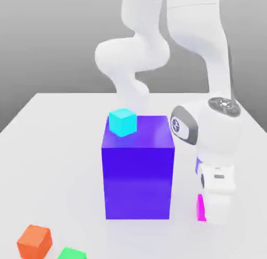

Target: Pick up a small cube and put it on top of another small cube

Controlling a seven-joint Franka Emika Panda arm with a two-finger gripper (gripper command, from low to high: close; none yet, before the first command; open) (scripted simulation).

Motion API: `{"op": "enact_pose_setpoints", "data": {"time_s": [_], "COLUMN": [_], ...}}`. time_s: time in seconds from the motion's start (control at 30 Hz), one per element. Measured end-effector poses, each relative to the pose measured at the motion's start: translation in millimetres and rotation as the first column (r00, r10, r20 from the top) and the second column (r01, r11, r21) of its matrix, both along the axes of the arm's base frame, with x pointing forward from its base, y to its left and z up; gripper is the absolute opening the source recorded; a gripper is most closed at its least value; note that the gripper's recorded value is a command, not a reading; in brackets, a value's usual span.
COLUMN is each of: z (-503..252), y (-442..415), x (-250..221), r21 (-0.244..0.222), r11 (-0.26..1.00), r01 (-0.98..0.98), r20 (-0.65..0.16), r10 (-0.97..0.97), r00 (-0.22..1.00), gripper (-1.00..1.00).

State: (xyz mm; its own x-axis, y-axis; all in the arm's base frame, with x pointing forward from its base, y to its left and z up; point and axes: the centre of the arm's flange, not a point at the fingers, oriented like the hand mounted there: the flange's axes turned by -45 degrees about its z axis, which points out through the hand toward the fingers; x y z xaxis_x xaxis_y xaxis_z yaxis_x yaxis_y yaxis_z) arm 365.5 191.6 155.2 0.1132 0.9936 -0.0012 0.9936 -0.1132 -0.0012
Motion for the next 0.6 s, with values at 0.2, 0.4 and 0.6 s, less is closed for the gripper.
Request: {"op": "enact_pose_setpoints", "data": {"time_s": [0.2, 0.4, 0.6], "z": [43, 63, 56], "y": [-44, -166, -305], "x": [46, 124, 163], "r21": [-0.001, -0.003, 0.0], "r11": [0.97, 0.72, 0.319], "r01": [0.243, 0.694, 0.948], "r20": [-0.003, -0.006, -0.002], "r10": [-0.243, -0.694, -0.948], "r00": [0.97, 0.719, 0.319], "gripper": [-1.0, -1.0, -1.0]}}
